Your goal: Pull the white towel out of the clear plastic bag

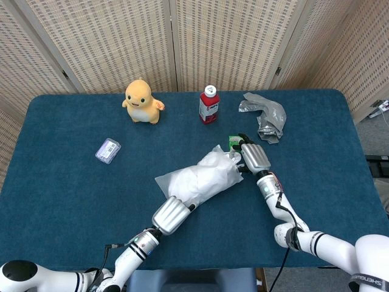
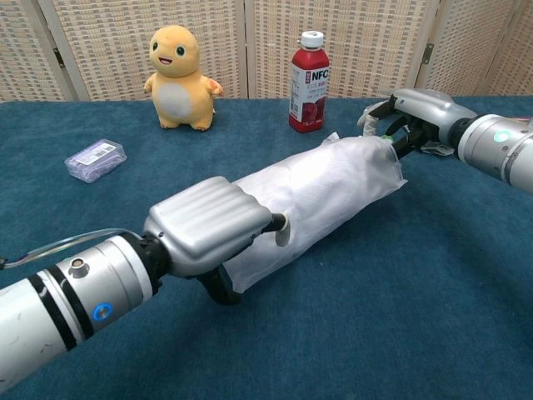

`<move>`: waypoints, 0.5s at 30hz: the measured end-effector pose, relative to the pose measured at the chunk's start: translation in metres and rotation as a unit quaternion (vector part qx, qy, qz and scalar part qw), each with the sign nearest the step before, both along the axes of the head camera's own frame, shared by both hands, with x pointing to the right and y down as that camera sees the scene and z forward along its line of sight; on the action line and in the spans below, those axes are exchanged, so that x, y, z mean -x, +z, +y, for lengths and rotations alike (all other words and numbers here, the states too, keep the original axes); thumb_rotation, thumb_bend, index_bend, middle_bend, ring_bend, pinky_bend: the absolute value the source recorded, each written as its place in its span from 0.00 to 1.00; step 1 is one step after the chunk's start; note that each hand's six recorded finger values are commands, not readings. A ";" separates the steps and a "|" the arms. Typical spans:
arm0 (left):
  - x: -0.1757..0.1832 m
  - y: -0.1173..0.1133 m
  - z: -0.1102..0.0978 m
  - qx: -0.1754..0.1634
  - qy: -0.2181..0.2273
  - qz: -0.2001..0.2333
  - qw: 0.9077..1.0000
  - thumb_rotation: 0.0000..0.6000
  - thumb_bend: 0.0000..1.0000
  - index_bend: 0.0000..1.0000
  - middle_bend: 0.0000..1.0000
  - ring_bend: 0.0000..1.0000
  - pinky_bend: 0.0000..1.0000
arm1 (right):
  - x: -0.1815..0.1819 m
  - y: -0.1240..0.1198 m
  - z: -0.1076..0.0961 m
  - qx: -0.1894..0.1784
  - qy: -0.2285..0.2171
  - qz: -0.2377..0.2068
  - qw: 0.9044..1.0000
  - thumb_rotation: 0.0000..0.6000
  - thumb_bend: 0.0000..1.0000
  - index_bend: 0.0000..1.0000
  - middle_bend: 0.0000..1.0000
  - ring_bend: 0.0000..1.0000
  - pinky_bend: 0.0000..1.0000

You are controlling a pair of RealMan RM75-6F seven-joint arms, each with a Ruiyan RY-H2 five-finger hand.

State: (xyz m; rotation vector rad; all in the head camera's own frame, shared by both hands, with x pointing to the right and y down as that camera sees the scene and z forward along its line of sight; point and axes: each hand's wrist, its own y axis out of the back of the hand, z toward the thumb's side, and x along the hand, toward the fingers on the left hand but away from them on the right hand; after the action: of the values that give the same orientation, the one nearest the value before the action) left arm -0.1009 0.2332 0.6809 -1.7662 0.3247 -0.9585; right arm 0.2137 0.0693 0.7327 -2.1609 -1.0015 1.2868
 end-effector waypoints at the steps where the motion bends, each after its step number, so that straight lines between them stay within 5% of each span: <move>1: 0.000 0.000 0.000 -0.005 -0.001 -0.001 1.000 1.00 0.00 0.36 0.84 0.73 0.77 | 0.000 0.000 0.000 0.000 0.000 0.000 1.000 1.00 0.66 0.78 0.21 0.04 0.21; 15: 0.003 0.004 0.001 -0.024 -0.001 -0.020 1.000 1.00 0.00 0.40 0.87 0.75 0.79 | 0.000 0.001 0.002 0.002 -0.001 -0.001 1.000 1.00 0.66 0.78 0.21 0.04 0.21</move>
State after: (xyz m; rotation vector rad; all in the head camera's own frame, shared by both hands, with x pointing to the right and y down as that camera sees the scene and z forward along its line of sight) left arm -0.1042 0.2343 0.6851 -1.7020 0.3211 -0.9785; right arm 0.2134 0.0713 0.7336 -2.1672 -0.9978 1.2866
